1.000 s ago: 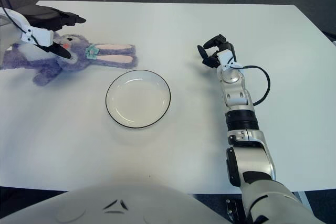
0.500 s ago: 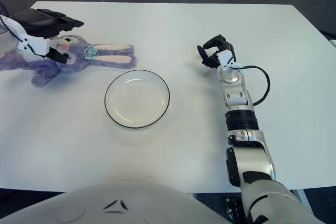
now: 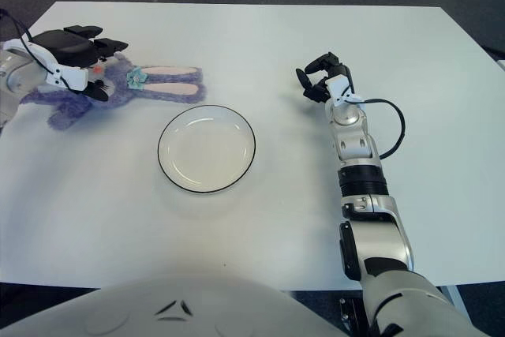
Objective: Put the doll into the plate.
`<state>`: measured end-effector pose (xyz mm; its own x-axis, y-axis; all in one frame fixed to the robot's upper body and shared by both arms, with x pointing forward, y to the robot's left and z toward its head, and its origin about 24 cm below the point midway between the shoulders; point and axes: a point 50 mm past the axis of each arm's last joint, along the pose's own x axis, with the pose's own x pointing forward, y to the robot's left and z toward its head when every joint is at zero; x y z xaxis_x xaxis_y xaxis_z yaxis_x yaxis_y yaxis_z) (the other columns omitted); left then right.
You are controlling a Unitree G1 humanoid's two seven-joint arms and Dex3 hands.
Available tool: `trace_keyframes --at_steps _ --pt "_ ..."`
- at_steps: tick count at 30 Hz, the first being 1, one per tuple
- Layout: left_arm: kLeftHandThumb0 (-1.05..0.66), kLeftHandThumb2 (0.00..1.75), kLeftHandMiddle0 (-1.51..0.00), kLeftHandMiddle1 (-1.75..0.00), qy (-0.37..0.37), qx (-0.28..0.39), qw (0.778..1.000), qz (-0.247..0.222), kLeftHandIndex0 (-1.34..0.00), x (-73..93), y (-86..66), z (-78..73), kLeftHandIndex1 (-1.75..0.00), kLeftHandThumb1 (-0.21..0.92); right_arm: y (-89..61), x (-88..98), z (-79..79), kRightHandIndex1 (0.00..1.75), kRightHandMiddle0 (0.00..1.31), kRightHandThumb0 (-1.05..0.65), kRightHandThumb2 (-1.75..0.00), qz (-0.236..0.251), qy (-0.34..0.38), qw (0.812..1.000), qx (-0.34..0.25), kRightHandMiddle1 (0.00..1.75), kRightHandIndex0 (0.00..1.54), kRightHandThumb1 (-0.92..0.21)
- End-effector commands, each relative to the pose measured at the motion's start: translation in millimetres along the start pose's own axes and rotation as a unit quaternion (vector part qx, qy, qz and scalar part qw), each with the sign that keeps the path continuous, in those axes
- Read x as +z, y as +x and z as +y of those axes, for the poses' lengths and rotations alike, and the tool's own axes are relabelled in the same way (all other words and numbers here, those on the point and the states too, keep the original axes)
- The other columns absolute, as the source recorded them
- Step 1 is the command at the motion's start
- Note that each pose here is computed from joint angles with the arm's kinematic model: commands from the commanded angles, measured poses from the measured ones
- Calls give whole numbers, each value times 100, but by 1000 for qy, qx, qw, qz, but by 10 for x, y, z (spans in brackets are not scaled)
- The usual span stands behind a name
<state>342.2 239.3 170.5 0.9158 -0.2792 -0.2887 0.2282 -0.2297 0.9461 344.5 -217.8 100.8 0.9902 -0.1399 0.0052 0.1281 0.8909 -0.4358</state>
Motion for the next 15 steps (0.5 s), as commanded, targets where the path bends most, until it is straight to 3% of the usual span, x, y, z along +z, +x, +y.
trace_keyframes --at_steps 1,12,15 --pt "-93 8 0 0 -3 11 1000 7 -15 -31 47 25 -1 92 -1 -21 -22 175 36 -38 -67 0 0 1000 -1 167 73 -76" --pt "-95 2 0 0 -9 2 999 30 -9 -51 135 -40 0 90 -2 -32 -43 175 36 -38 -67 0 1 1000 0 168 74 -76" --pt "-95 1 0 0 -2 -12 999 42 -7 -64 160 -119 0 89 -2 -37 -52 175 36 -38 -67 1 1 1000 0 168 74 -76"
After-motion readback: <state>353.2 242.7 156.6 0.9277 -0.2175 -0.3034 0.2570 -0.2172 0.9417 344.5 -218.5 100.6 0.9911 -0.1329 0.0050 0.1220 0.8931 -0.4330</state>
